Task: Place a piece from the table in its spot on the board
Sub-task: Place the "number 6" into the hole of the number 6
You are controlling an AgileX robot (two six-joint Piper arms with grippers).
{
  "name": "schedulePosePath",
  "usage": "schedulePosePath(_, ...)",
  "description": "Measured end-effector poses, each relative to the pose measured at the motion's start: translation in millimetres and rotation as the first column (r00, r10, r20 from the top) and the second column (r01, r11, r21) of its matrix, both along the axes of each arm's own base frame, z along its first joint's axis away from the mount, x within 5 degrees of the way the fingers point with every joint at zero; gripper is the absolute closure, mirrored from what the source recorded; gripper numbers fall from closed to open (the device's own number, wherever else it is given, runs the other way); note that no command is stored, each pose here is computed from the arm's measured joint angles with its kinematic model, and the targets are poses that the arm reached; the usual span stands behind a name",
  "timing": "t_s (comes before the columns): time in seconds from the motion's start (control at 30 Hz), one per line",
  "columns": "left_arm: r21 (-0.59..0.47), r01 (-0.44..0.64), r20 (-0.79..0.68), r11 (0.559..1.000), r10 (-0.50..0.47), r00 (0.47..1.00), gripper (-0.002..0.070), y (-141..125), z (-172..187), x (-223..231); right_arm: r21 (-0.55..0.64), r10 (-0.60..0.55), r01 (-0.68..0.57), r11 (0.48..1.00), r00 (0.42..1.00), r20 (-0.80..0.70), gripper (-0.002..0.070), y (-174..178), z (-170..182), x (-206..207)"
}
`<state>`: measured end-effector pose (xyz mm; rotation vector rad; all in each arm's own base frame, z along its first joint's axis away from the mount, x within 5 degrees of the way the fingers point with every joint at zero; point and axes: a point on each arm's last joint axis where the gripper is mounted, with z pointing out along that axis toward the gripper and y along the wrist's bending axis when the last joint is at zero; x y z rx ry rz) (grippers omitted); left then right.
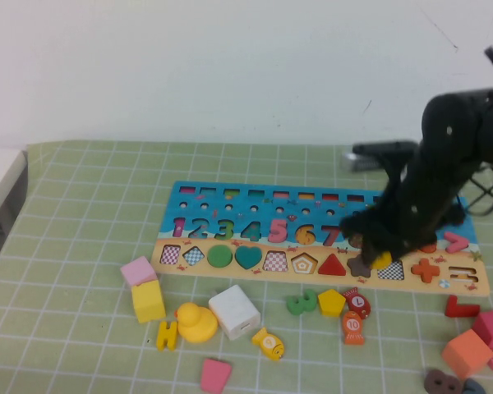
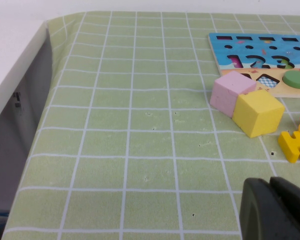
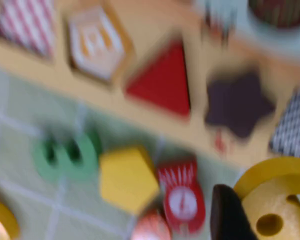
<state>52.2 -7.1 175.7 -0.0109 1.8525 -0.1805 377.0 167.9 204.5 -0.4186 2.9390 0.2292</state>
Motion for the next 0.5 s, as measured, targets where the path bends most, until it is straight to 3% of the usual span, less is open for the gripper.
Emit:
schedulePosePath(0.27, 0.000, 0.000, 0.000, 1.000, 0.000, 1.000, 0.0677, 0, 0, 0, 0.125, 0.005, -0.026, 0.992, 0.985, 0.171, 0.0388, 24, 14, 46)
schedulePosePath(0.5, 0.000, 0.000, 0.000, 1.000, 0.000, 1.000, 0.0677, 0, 0, 0, 0.113, 0.043, -0.054, 0.992, 0.994, 0.097, 0.0388, 41, -8, 73)
